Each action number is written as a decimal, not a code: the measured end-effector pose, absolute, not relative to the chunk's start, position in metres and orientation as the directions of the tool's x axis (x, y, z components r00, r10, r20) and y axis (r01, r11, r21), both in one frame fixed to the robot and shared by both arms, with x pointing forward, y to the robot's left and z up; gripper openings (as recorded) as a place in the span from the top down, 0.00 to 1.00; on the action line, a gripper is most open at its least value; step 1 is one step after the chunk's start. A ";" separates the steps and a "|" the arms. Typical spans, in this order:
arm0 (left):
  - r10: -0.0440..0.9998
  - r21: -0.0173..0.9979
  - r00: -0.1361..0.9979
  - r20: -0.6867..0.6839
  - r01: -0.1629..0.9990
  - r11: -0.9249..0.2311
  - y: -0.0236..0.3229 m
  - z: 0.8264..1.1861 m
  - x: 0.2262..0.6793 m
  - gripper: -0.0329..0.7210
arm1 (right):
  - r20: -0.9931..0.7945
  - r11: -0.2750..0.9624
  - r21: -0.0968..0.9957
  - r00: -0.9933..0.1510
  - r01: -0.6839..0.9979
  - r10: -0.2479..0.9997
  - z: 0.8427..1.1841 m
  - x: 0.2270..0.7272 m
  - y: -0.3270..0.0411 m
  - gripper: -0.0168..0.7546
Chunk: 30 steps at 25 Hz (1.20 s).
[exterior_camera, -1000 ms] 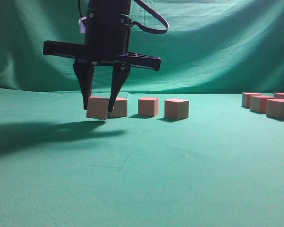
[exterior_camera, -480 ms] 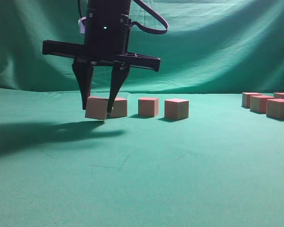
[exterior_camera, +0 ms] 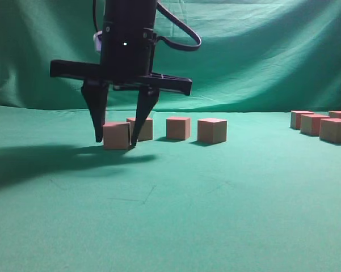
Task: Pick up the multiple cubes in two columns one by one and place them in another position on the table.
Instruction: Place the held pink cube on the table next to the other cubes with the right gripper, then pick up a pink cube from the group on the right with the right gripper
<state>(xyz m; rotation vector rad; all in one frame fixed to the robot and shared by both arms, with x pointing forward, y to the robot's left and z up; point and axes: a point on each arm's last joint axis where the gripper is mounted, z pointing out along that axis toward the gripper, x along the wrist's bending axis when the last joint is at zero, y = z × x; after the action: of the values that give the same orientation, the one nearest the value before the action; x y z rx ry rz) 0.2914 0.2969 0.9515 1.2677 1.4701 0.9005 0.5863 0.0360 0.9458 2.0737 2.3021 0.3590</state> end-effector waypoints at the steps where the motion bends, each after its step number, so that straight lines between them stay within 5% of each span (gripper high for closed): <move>1: 0.981 0.944 0.001 -0.195 0.272 0.187 0.297 0.952 0.291 0.96 | 0.135 0.093 0.181 -0.119 0.979 0.984 0.944 0.586 0.036 0.57; 10: 0.981 0.944 0.001 -0.195 0.272 0.187 0.297 0.952 0.291 0.96 | 0.114 0.139 0.167 -0.159 0.976 0.981 0.952 0.586 0.036 0.19; 14: 0.981 0.944 0.001 -0.195 0.272 0.187 0.297 0.952 0.291 0.96 | 0.109 0.157 0.190 -0.180 0.969 0.978 0.980 0.590 0.039 0.21; 22: 0.981 0.944 0.001 -0.195 0.272 0.187 0.297 0.952 0.291 0.96 | 0.181 0.270 0.423 -0.372 0.865 0.910 1.070 0.595 0.045 0.17; 24: 0.981 0.944 0.001 -0.195 0.272 0.187 0.297 0.952 0.291 0.96 | 0.173 0.304 0.476 -0.427 0.825 0.888 1.096 0.589 0.038 0.24; 30: 0.981 0.944 0.001 -0.195 0.272 0.187 0.297 0.952 0.291 0.96 | 0.104 0.318 0.656 -0.499 0.685 0.860 1.189 0.557 -0.002 0.24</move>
<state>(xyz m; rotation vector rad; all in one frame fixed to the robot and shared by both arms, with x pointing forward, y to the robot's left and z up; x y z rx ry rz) 0.2914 0.2969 0.9515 1.2677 1.4701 0.9005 0.5569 -0.0019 1.1893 1.3988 2.3217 0.9543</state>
